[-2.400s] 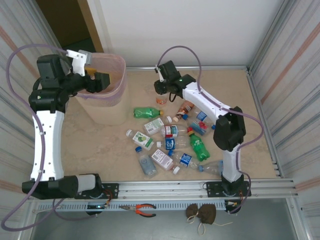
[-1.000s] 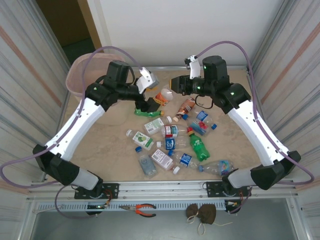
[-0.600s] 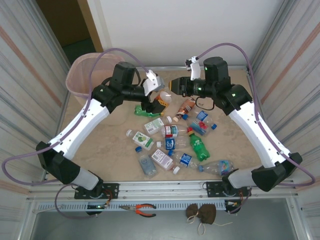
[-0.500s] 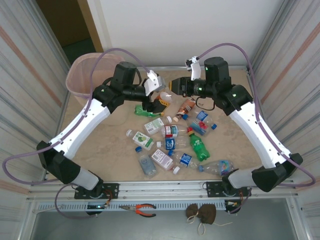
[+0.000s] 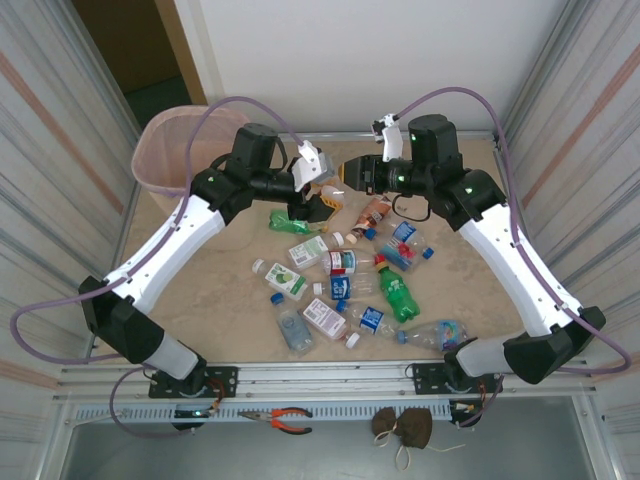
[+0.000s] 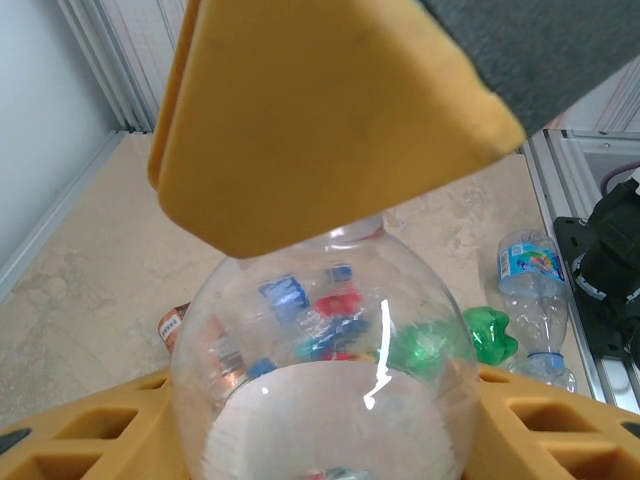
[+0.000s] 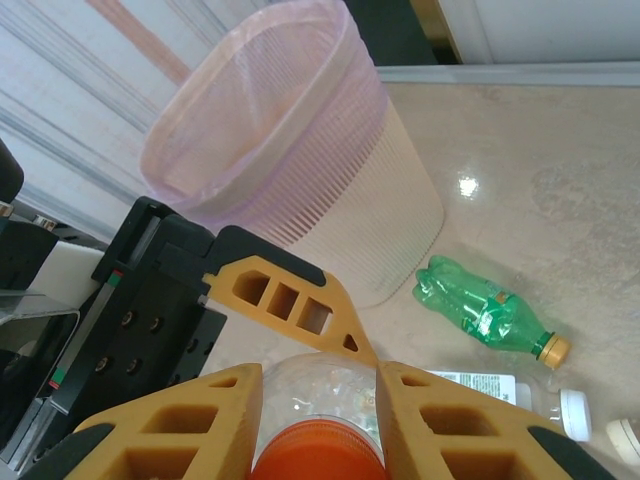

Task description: Put the plastic bottles in the bin

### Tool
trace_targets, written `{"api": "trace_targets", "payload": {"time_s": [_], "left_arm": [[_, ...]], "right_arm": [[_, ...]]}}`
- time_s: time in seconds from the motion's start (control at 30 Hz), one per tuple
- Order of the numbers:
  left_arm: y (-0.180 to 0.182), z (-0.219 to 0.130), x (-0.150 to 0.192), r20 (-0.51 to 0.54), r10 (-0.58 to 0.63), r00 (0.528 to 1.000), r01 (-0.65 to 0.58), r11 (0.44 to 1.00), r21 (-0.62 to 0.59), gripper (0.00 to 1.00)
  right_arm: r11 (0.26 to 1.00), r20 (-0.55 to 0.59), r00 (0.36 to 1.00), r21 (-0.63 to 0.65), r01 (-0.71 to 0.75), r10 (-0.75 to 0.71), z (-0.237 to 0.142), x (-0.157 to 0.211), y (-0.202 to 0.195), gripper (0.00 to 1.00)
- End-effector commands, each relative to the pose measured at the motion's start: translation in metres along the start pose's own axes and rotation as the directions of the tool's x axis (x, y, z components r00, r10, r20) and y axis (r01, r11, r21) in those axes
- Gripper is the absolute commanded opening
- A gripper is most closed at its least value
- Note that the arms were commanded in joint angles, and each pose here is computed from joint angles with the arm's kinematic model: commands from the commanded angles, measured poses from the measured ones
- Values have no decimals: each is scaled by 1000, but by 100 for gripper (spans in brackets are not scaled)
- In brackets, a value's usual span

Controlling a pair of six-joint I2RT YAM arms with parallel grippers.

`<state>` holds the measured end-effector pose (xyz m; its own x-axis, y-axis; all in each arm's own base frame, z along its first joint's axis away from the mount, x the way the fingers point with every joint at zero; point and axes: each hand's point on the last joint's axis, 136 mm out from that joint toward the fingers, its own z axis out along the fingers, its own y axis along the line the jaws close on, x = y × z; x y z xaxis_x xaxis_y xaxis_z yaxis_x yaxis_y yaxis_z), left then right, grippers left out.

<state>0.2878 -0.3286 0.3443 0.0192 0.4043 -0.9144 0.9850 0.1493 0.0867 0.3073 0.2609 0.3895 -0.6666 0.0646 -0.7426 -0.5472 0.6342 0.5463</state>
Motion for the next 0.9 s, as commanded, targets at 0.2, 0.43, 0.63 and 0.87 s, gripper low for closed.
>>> {"api": "trace_targets", "payload": {"time_s": [0.2, 0.43, 0.63, 0.87], "left_arm": [[4, -15, -17, 10, 39, 999, -39, 999, -35, 50], [43, -49, -20, -30, -27, 999, 20, 977, -212, 47], [102, -107, -27, 68, -208, 976, 216, 869, -446, 45], [170, -199, -12, 423, -468, 776, 629, 524, -574, 39]], "right_arm": [[999, 111, 994, 54, 8, -14, -41, -21, 3, 74], [984, 264, 965, 168, -54, 8, -104, -42, -26, 78], [974, 308, 951, 201, -103, 37, -128, -42, -44, 78], [971, 305, 951, 205, -121, 54, -127, -40, -51, 78]]}}
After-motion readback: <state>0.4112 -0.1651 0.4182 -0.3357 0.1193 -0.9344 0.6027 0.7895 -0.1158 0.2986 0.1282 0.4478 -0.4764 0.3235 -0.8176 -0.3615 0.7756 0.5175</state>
